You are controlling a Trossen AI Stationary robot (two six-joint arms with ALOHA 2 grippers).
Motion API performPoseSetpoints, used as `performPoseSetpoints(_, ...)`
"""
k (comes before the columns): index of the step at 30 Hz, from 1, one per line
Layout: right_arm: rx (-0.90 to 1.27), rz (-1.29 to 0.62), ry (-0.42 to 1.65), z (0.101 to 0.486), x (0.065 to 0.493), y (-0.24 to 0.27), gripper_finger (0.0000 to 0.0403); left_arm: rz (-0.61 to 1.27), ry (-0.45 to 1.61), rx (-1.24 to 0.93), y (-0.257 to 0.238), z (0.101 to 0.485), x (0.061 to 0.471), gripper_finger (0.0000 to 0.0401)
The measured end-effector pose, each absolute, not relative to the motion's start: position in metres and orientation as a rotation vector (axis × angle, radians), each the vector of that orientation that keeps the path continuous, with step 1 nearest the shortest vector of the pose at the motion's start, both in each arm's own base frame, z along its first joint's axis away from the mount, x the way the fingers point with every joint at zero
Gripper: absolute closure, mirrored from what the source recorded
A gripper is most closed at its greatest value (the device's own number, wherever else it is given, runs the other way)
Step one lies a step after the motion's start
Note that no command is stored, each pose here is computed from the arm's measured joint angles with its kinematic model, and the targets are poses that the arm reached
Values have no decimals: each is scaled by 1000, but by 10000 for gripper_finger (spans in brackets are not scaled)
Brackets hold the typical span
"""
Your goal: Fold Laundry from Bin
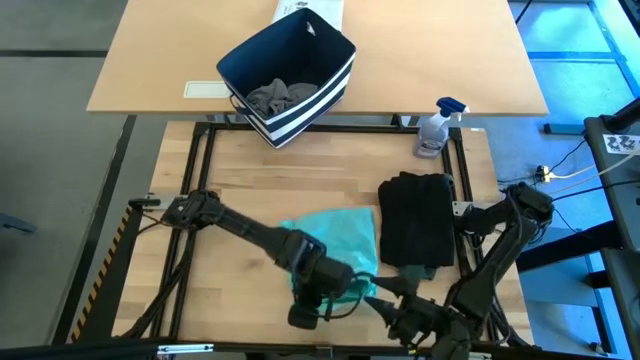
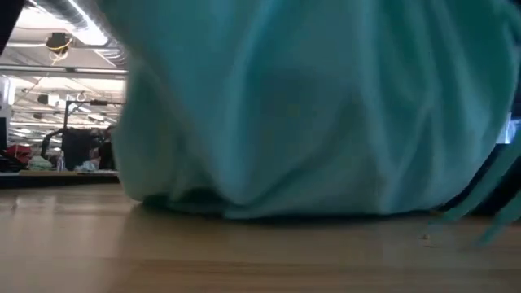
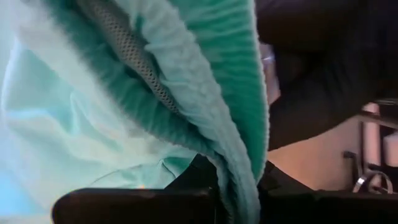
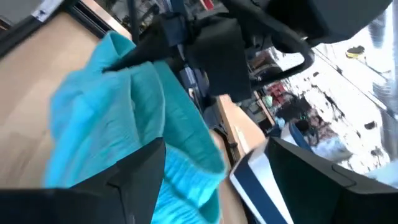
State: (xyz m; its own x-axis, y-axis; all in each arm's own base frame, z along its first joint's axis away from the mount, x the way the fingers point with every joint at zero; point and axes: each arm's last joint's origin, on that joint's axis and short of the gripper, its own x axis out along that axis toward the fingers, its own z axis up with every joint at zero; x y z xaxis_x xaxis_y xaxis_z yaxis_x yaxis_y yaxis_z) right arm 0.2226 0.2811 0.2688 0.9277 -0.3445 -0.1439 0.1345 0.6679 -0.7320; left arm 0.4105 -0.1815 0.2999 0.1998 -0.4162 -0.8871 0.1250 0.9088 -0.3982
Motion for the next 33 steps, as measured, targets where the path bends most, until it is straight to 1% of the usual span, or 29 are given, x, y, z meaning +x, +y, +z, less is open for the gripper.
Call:
performPoseSetpoints(3,-792,-313,287,270,213,277,121,-440,1308,-268,-162,300,418,382)
performPoseSetpoints(11,-747,-348,308,261,199,268,121,-424,1264,-237,-93,301,436,383)
performPoseSetpoints(14,-731,-365,331,255,195,260,121,-410,1253,-254,-66,294,441,383)
performPoseSetpoints(17,-704,-387,348,251,190,252,121,-389,1258,-238,-52,283,444,383)
performPoseSetpoints(19,-696,-403,358,248,187,247,121,-411,1229,-219,-51,277,444,383)
performPoseSetpoints(23,-676,-428,363,246,182,239,121,-426,1185,-212,-50,261,433,383)
performPoseSetpoints(26,-668,-432,371,245,181,237,121,-407,1116,-235,-44,254,415,383)
performPoseSetpoints(30,-679,-439,362,246,181,236,121,-352,1023,-308,-26,256,384,383)
performPoseSetpoints(33,-679,-458,356,246,184,234,121,-271,1028,-387,-6,245,366,383)
